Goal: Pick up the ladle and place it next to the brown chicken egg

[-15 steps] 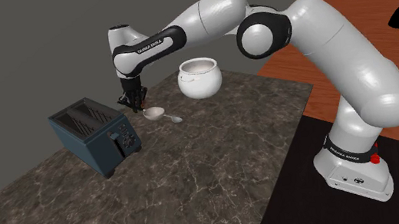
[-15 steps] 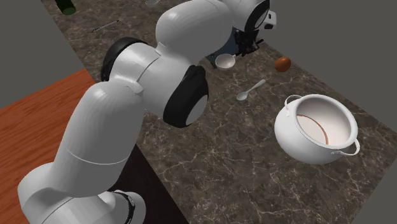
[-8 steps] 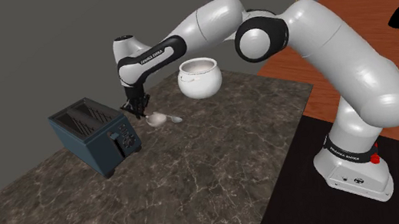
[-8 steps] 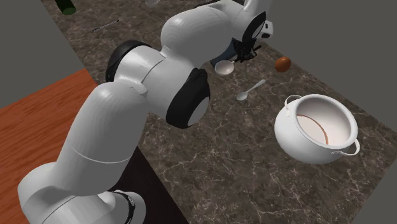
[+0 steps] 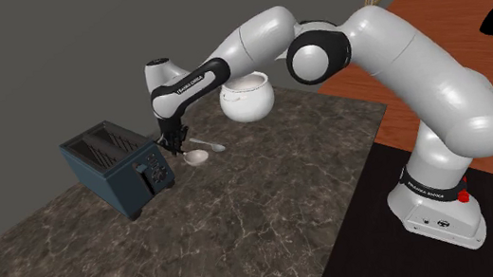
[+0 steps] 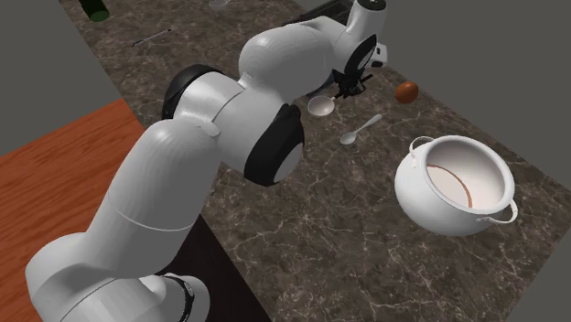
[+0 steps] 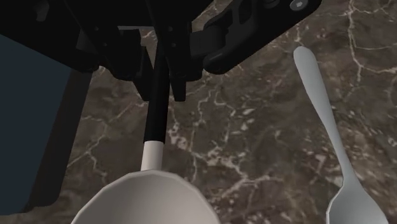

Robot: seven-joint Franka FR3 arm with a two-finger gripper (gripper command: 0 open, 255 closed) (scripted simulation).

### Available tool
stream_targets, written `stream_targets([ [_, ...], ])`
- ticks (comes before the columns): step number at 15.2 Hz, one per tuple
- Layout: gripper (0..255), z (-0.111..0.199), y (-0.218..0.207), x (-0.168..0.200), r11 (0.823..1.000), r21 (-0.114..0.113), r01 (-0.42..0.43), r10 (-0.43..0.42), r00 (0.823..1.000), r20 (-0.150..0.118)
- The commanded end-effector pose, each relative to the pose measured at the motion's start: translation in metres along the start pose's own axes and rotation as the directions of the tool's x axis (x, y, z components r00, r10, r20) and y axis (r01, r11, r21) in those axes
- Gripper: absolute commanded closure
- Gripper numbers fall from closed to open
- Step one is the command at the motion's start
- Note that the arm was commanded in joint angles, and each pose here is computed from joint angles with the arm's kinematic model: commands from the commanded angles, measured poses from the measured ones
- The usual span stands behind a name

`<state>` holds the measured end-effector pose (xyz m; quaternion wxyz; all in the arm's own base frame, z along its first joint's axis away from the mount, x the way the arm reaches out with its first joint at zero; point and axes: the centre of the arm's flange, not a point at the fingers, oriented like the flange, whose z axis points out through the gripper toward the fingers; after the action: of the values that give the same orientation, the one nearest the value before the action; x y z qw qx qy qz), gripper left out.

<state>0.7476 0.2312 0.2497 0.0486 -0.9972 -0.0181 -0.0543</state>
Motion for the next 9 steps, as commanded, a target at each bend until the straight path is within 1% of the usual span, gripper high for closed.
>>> stream_targets([
  [1, 255, 0.010, 0.001, -0.002, 1.000, 0.000, 0.000, 0.000, 1.000, 0.000],
  [5, 255, 0.032, 0.003, -0.004, 1.000, 0.000, 0.000, 0.000, 1.000, 0.000],
  [9, 255, 0.032, 0.003, -0.004, 1.000, 0.000, 0.000, 0.000, 1.000, 0.000],
])
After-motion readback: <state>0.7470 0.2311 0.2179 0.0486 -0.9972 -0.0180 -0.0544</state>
